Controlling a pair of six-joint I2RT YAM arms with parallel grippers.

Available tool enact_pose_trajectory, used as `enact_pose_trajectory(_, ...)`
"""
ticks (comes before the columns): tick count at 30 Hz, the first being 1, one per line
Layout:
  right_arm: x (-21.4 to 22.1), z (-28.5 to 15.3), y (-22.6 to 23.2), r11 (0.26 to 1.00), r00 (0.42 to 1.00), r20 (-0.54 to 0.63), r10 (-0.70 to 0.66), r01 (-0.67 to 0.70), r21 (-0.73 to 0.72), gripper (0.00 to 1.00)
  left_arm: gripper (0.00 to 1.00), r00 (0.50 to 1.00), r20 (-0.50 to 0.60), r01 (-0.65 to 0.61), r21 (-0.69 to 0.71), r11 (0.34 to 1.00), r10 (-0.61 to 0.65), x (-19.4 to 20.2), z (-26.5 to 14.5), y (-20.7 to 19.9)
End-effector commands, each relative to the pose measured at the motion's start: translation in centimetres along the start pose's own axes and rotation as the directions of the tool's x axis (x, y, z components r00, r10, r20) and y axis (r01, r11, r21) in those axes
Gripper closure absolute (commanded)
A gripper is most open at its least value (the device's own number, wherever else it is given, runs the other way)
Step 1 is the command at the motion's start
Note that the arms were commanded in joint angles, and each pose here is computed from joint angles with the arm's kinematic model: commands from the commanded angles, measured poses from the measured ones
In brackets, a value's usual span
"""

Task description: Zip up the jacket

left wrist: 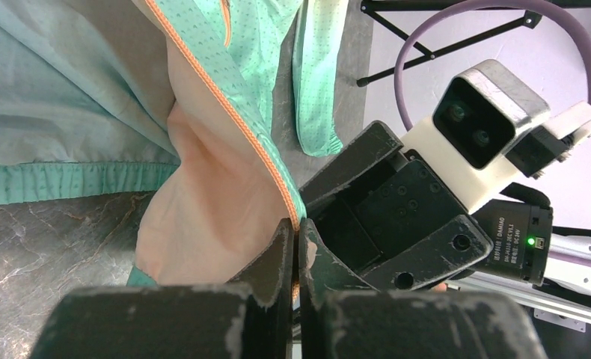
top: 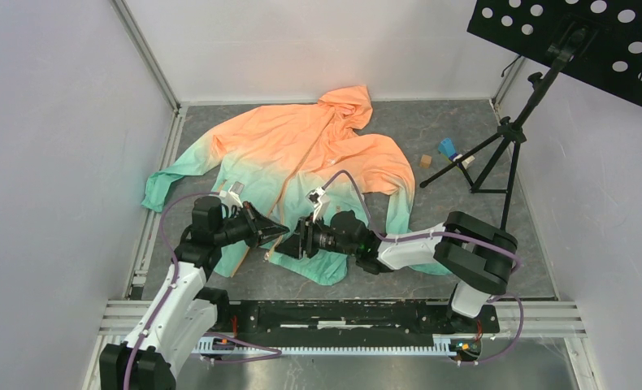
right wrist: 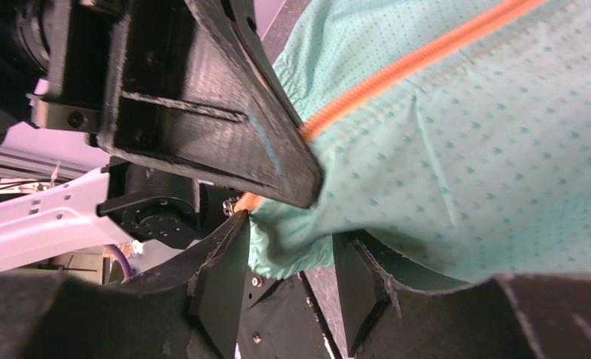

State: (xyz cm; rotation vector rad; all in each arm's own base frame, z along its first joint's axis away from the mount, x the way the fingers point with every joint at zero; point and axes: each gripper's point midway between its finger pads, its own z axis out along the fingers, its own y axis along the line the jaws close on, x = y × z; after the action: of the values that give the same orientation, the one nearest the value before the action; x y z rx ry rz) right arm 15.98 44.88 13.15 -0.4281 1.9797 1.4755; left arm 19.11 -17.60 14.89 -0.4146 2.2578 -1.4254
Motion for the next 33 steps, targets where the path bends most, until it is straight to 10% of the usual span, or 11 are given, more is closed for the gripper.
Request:
enact_pose_trajectory(1, -0.4, -0.6, 0.2, 1.0, 0.999, 0.031, -0.022, 0.023, -0.016, 0.49, 0.98, 0.997, 0.005, -0.074, 0.059, 0.996, 0.074, -0.6, -0.3, -2.1)
enact_pose_trajectory(21, -1.3, 0.1, 2.3, 0.976, 0.987, 0.079, -0.142, 0.152, -0.154, 0.48, 0.98, 0.996, -0.009, -0.084, 0.046, 0.995, 0.085, -0.6, -0.2, -2.0)
enact_pose_trajectory(33, -1.8, 0.1, 3.1, 0.952, 0.978, 0.116, -0.174, 0.197, -0.232, 0.76, 0.98, 0.993, -0.03, -0.113, 0.042, 0.993, 0.114, -0.4, -0.3, -2.0)
